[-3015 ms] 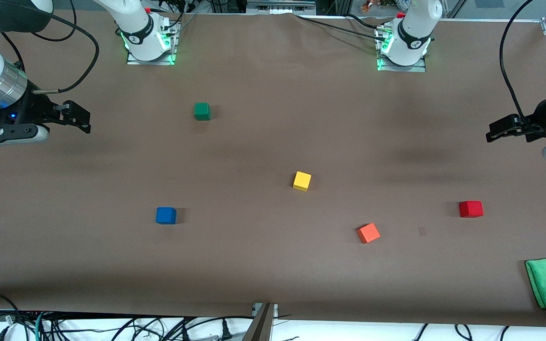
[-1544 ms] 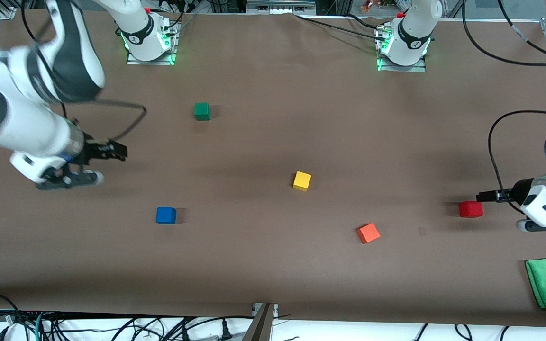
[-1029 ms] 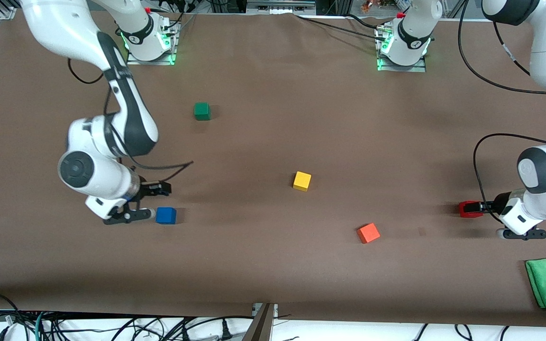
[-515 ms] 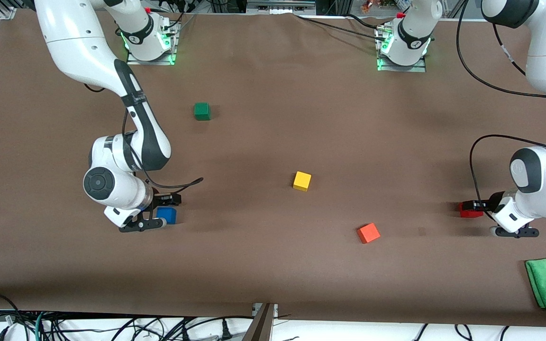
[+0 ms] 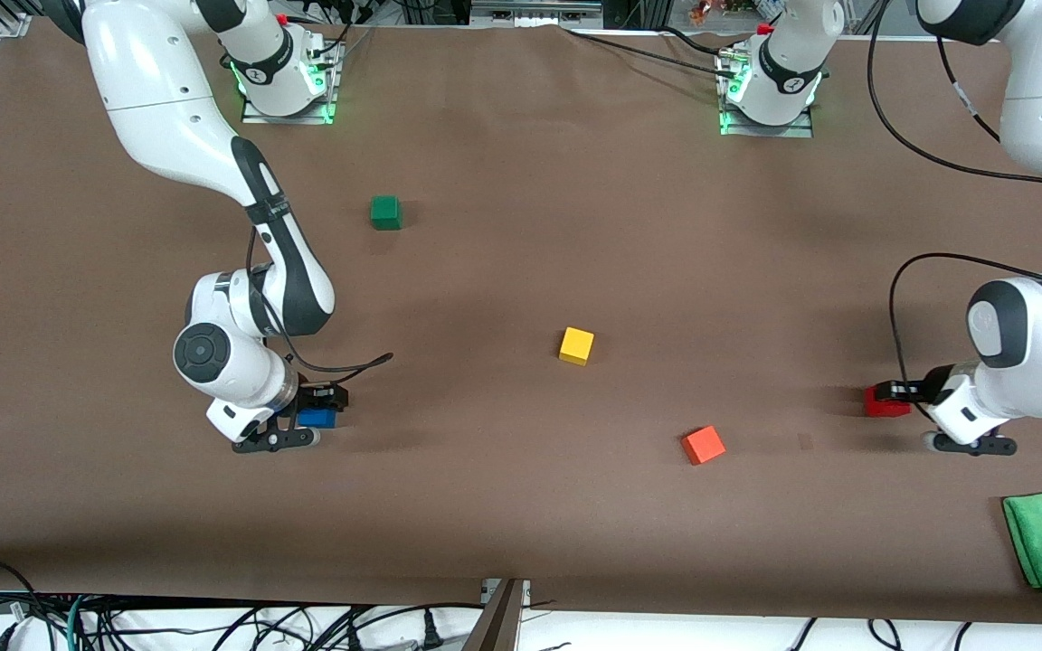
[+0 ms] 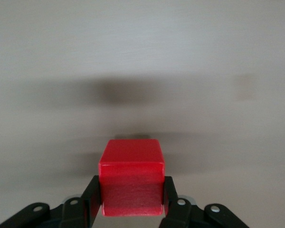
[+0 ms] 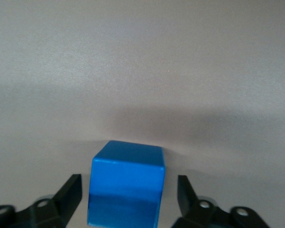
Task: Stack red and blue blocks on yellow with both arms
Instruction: 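Grasp the red cube with the left gripper while the right gripper grasps blue, then carry the red cube with the left gripper over the yellow cube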
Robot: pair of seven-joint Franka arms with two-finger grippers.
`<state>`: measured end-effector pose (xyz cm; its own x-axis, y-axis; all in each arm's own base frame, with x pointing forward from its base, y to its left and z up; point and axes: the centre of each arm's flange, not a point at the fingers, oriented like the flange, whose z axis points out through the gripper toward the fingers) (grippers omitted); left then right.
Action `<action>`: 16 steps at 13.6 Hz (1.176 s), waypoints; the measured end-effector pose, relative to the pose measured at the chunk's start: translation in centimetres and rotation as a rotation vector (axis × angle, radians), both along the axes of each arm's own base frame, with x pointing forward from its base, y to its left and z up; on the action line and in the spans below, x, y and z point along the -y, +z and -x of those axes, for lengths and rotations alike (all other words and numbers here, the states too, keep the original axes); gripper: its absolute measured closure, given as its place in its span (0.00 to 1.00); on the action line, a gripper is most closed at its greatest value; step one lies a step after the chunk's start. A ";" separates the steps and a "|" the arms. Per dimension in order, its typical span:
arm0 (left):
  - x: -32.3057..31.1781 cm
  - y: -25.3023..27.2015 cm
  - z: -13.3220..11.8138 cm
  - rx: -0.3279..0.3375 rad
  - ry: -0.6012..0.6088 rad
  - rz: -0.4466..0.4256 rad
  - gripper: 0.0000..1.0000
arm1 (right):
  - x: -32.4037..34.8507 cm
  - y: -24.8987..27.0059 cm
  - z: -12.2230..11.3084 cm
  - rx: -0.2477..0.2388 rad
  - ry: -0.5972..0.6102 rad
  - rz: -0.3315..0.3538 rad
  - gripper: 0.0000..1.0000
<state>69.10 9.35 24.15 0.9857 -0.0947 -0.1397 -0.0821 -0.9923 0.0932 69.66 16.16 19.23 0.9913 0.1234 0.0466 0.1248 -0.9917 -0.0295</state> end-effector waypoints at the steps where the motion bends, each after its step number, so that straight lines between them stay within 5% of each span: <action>1: 3.9 1.4 -0.4 0.006 -0.054 0.020 0.44 | 0.0 0.1 -0.2 0.007 0.000 -0.001 0.13; 5: 20.6 4.2 0.2 0.026 -0.231 0.088 0.44 | 0.1 0.9 -0.8 0.024 -0.003 -0.006 0.22; 7: 28.1 4.5 1.8 0.012 -0.222 0.080 0.44 | 0.1 0.9 -0.8 0.012 -0.005 -0.005 0.45; 11: 42.2 5.3 6.8 0.001 -0.200 0.049 0.44 | 0.5 2.3 -1.1 -0.037 -0.010 -0.005 0.45; 16: 48.8 4.4 9.8 0.053 -0.287 0.035 0.44 | -1.5 11.3 -1.6 -0.101 -0.001 -0.041 0.45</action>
